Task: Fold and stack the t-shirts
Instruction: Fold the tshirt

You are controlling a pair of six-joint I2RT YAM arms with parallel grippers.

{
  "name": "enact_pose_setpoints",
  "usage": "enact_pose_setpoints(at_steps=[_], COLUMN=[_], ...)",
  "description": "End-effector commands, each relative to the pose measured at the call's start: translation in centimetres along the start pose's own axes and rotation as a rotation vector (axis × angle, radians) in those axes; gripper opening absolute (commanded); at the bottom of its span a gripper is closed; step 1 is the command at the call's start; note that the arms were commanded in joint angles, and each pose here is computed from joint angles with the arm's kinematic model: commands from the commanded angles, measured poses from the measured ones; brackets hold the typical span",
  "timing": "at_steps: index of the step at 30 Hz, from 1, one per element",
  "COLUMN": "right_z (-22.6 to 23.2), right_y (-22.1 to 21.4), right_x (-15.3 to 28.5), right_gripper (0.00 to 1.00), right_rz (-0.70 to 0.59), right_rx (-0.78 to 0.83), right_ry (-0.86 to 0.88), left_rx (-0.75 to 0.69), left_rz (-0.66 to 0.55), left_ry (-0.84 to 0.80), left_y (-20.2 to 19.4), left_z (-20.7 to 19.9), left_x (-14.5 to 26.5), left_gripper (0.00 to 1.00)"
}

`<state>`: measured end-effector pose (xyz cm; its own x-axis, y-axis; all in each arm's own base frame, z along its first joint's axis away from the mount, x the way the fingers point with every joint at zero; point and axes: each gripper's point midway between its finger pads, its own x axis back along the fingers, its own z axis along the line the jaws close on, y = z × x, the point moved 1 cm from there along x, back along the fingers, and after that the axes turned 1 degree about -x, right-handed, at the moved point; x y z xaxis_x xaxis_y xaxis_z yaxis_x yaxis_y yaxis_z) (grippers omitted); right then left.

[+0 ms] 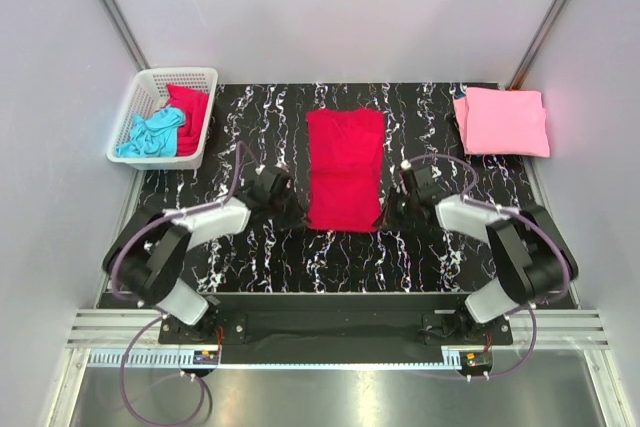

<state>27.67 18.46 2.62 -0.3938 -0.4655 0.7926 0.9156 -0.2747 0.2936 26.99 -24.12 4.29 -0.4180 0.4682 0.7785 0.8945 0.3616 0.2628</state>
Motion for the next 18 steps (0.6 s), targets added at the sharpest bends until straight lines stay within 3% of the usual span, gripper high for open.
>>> enact_pose_setpoints(at_steps=[1, 8, 13, 18], right_z=[-0.1, 2.3, 4.4, 5.0], right_y=[-3.5, -7.6, -5.3, -3.1], right_x=[2.0, 8.3, 14.8, 16.6], right_gripper=[0.0, 0.0, 0.0, 0.0], right_rz=[0.013, -0.055, -0.211, -0.277], right_rx=[-0.031, 0.039, 0.072, 0.136], right_ry=[-0.064, -0.091, -0.037, -0.093], left_rx=[-0.048, -0.069, -0.074, -0.093], left_rz=[-0.078, -0.15, -0.248, -0.338], left_ry=[0.138, 0.107, 0.076, 0.054], left_y=[-0.6, -2.9, -2.5, -0.3], left_z=[3.1, 3.1, 2.1, 0.1], left_x=[2.8, 7.7, 12.0, 14.9], left_gripper=[0.0, 0.0, 0.0, 0.0])
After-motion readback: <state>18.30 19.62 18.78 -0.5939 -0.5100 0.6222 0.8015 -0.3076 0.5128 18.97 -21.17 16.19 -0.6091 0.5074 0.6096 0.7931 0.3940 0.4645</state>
